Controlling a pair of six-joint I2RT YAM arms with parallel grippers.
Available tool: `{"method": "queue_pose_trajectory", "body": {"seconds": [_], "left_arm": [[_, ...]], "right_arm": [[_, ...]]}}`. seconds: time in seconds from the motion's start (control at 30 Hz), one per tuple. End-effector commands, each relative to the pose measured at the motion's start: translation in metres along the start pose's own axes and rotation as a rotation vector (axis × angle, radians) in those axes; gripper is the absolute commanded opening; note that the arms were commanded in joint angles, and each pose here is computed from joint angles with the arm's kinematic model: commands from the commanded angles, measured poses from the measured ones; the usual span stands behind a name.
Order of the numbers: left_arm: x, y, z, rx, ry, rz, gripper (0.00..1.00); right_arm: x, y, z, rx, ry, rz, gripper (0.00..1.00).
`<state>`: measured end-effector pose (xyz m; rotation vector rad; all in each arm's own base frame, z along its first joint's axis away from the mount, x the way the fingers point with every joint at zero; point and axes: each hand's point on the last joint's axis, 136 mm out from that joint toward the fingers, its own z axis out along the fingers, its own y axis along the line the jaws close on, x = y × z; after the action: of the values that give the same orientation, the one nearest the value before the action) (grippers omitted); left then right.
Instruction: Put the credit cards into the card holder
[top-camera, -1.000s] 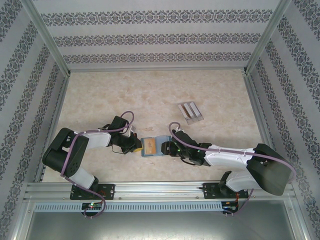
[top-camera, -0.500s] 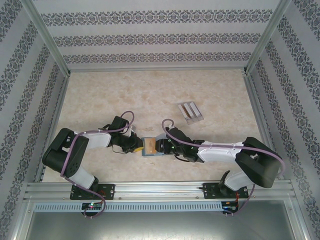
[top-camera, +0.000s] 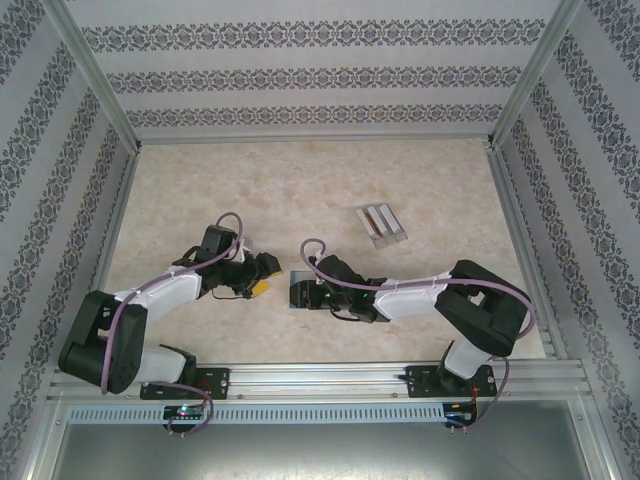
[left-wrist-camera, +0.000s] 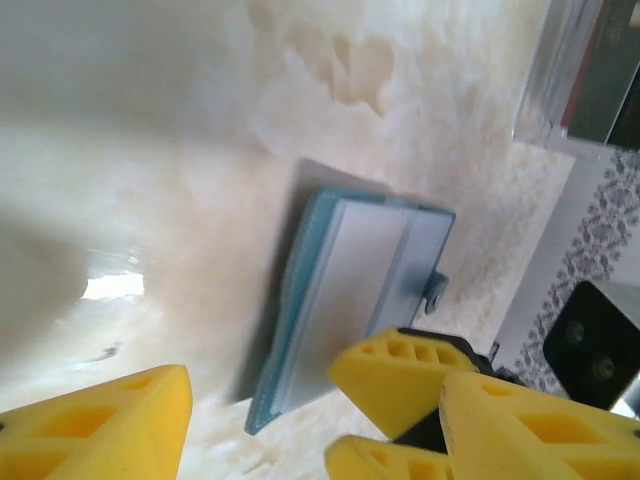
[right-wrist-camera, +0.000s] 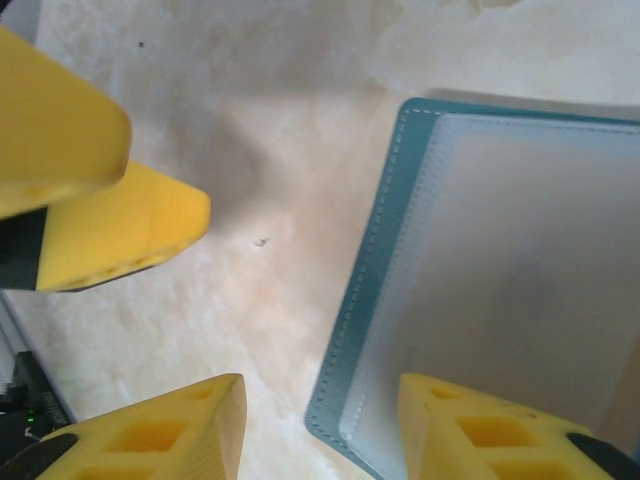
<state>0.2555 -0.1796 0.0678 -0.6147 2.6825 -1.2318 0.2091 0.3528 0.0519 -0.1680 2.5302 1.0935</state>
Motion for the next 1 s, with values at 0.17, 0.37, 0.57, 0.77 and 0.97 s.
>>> {"method": "queue_pose_trajectory", "body": {"seconds": [0.17,0.37,0.57,0.77,0.97], "left_arm": [[-0.001,0.015,-0.016,-0.134,-0.043,0.107,0.73],[0.004,0.011,-0.012,-0.189,-0.036,0.19,0.72],[0.006,0.004,-0.015,-0.252,-0.04,0.284,0.71],[0.008,-0.001,-0.012,-0.259,-0.041,0.312,0.71],[0.012,0.001,-0.007,-0.268,-0.027,0.326,0.7]], "right_arm": [[-0.058,0.001,-0.06,0.006,-0.153,-0.08,0.48],[-0.111,-0.069,-0.138,0.478,-0.221,-0.238,0.5],[-0.152,-0.112,-0.182,0.638,-0.236,-0.298,0.58],[-0.172,-0.125,-0.161,0.566,-0.054,-0.33,0.63],[-0.186,-0.143,-0.137,0.705,0.047,-0.412,0.64]]}}
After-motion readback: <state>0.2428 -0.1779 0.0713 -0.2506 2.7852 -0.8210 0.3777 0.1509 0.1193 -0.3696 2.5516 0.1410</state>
